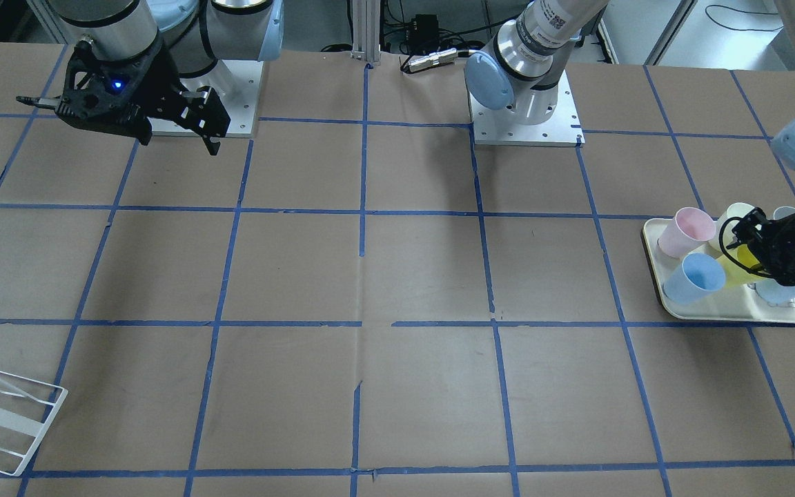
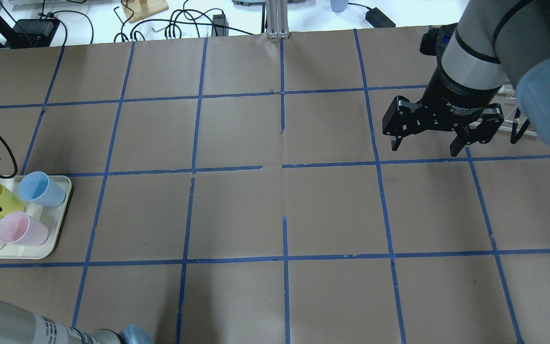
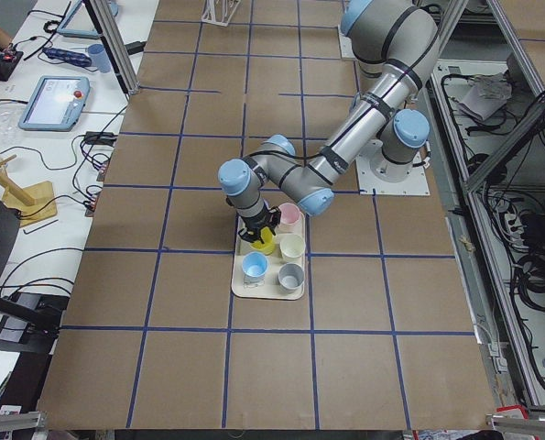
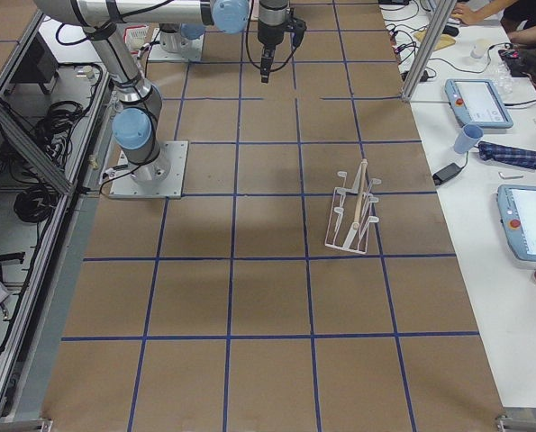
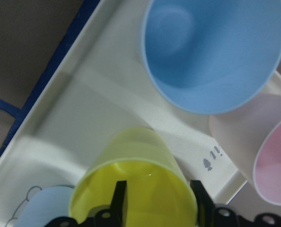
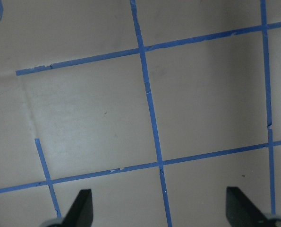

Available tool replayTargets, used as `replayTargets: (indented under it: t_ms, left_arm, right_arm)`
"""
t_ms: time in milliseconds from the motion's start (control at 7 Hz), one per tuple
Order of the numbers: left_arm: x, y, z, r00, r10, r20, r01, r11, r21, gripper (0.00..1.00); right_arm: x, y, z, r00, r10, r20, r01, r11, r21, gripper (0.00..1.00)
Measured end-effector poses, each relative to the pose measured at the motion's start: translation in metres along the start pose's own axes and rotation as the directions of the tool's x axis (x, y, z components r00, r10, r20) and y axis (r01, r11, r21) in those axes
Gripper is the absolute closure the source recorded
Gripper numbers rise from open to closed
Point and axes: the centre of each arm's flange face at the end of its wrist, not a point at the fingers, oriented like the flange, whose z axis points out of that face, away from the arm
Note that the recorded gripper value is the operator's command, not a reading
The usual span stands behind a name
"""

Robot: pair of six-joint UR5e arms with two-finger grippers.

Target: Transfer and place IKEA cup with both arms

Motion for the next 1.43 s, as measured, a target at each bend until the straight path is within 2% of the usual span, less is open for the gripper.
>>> replayTargets:
  t_ms: [143,429,714,1143,1286,1429]
  left_arm:
    - [0.006,-0.002,-0.015,1.000,-0.013,-0.027,0.013,1.000,0.009,0.00]
    - [0.023,-0.017,-0.075,0.986,-0.110,-0.127,0.116,0.992,0.040,0.00]
    - [0.064,-0.060,-0.147,0.956,-0.243,-0.164,0.250,0.968,0.018,0.00]
    - [0.166,-0.143,-0.226,0.874,-0.465,-0.142,0.478,0.875,0.078,0.00]
    - [0.207,-0.177,-0.241,0.844,-0.524,-0.118,0.534,0.841,0.084,0.00]
    - [0.244,-0.206,-0.247,0.826,-0.556,-0.091,0.563,0.821,0.095,0.00]
  right_arm:
    - [0.001,0.001,0.001,1.000,0.001,0.000,-0.001,1.000,-0.007,0.00]
    - [0.003,0.001,0.000,1.000,0.001,0.000,-0.001,1.000,-0.010,0.00]
    - [0.004,0.002,-0.003,1.000,0.004,0.000,-0.004,1.000,-0.003,0.00]
    - [0.006,0.003,-0.006,1.000,0.007,0.000,-0.007,1.000,0.002,0.00]
    - [0.006,0.004,-0.007,1.000,0.008,-0.001,-0.008,1.000,0.002,0.00]
    - [0.006,0.005,-0.008,1.000,0.008,-0.002,-0.008,1.000,-0.002,0.00]
